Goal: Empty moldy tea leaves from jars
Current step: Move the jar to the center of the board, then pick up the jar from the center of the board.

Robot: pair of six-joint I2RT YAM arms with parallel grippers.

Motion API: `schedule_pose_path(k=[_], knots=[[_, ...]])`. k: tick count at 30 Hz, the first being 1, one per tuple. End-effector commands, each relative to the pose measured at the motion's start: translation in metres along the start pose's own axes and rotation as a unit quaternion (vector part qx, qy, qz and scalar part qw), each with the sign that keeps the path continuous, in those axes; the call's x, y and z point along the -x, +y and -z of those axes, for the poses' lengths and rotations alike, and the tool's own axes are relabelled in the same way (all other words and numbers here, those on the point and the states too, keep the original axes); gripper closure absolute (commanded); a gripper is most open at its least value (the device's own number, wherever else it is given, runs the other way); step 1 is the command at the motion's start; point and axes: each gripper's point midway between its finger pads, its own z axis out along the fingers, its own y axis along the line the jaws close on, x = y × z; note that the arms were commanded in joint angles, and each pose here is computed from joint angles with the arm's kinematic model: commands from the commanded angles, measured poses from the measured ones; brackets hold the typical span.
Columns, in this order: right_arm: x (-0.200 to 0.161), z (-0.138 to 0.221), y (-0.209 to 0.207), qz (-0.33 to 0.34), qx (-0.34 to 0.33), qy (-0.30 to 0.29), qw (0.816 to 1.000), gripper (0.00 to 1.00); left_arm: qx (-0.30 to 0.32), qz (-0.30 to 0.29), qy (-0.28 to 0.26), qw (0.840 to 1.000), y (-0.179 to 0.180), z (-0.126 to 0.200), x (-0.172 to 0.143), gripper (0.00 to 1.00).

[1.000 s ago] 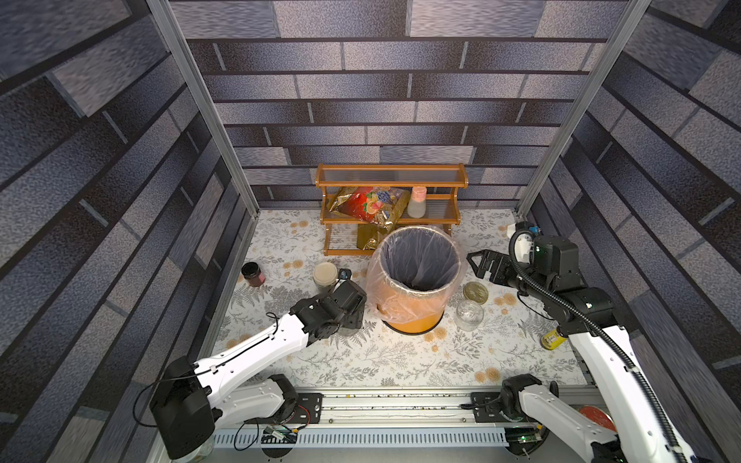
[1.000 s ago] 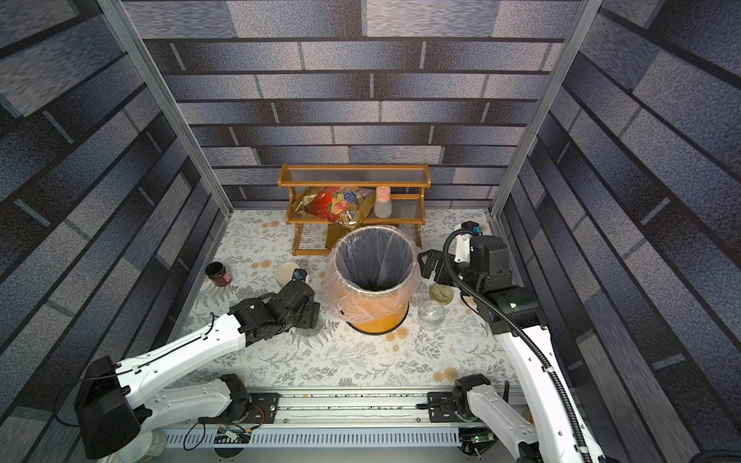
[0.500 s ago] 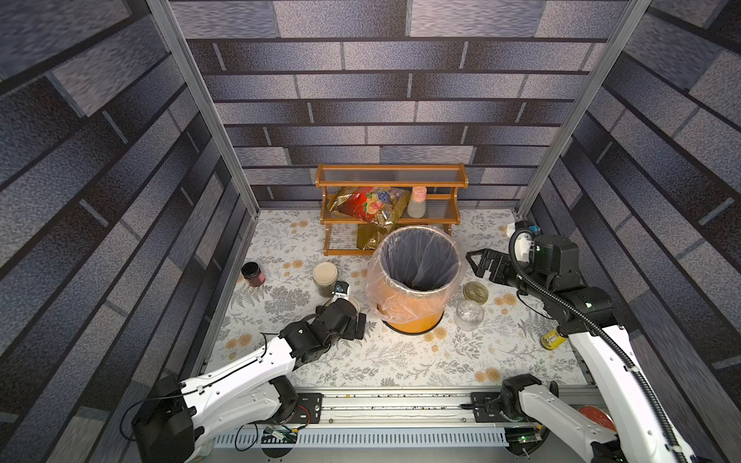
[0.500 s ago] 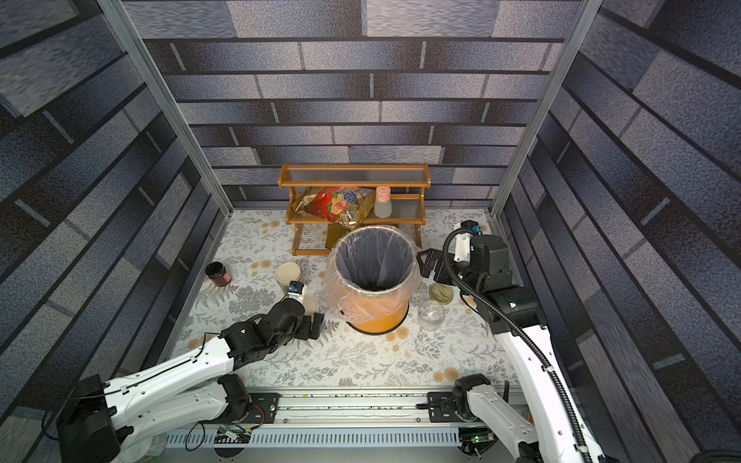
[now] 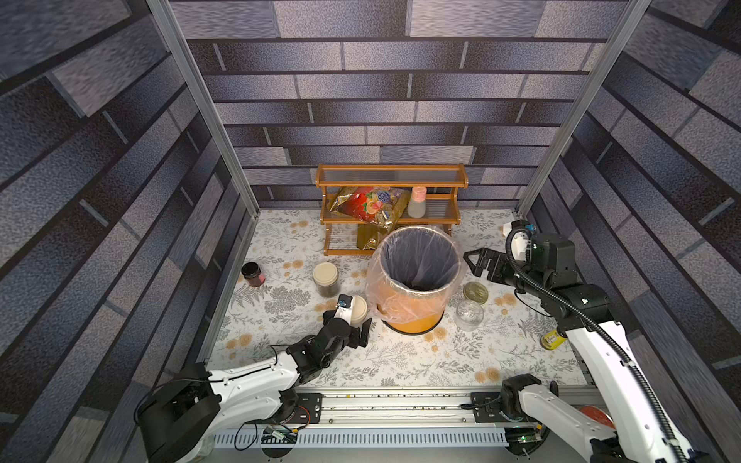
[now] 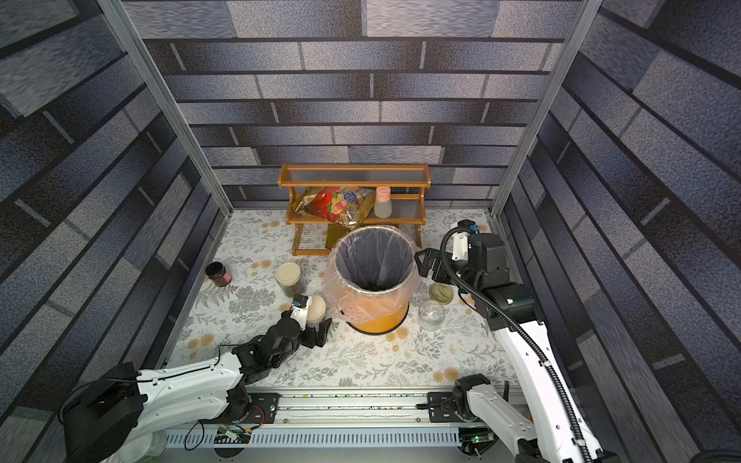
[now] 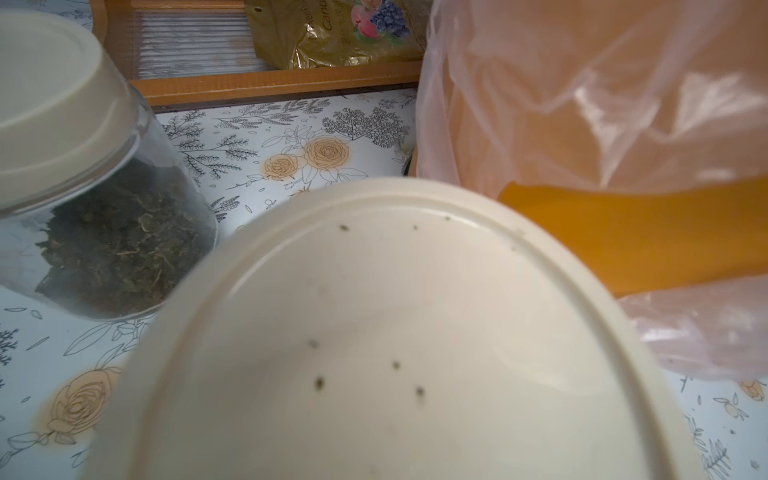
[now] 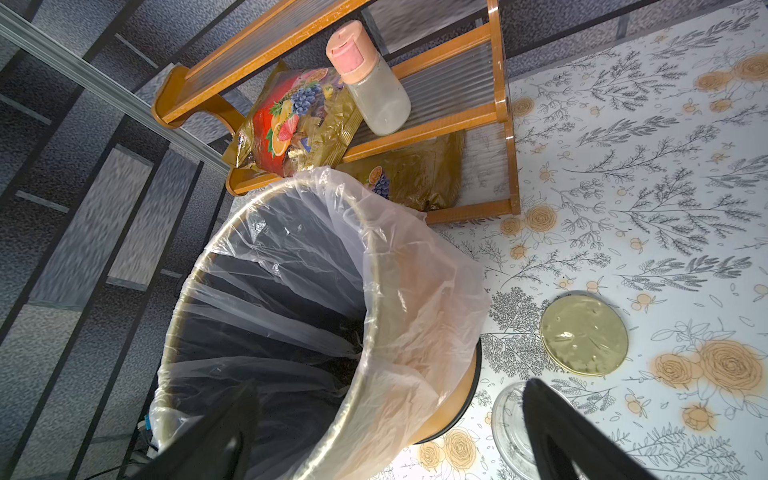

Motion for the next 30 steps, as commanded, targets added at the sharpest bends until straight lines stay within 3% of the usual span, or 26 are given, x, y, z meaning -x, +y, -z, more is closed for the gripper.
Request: schedule_pose_path(k=[1, 21, 30], knots=[[-0.002, -0.005, 0.003, 0.001, 0.011, 0.005, 1.0, 0.0, -0.02, -0.006, -0.056, 0.998, -0.008, 0.0, 0.017, 0.0], [-0.009, -0.011, 0.002, 0.001, 0.015, 0.02, 1.0, 0.0, 0.011, -0.034, -0.068, 0.997, -0.007, -0.03, 0.0, 0.0], [-0.011, -0.013, 0.005, 0.002, 0.027, 0.023, 0.999, 0.0, 0.016, -0.069, -0.068, 0.995, -0.011, -0.023, 0.005, 0.12]])
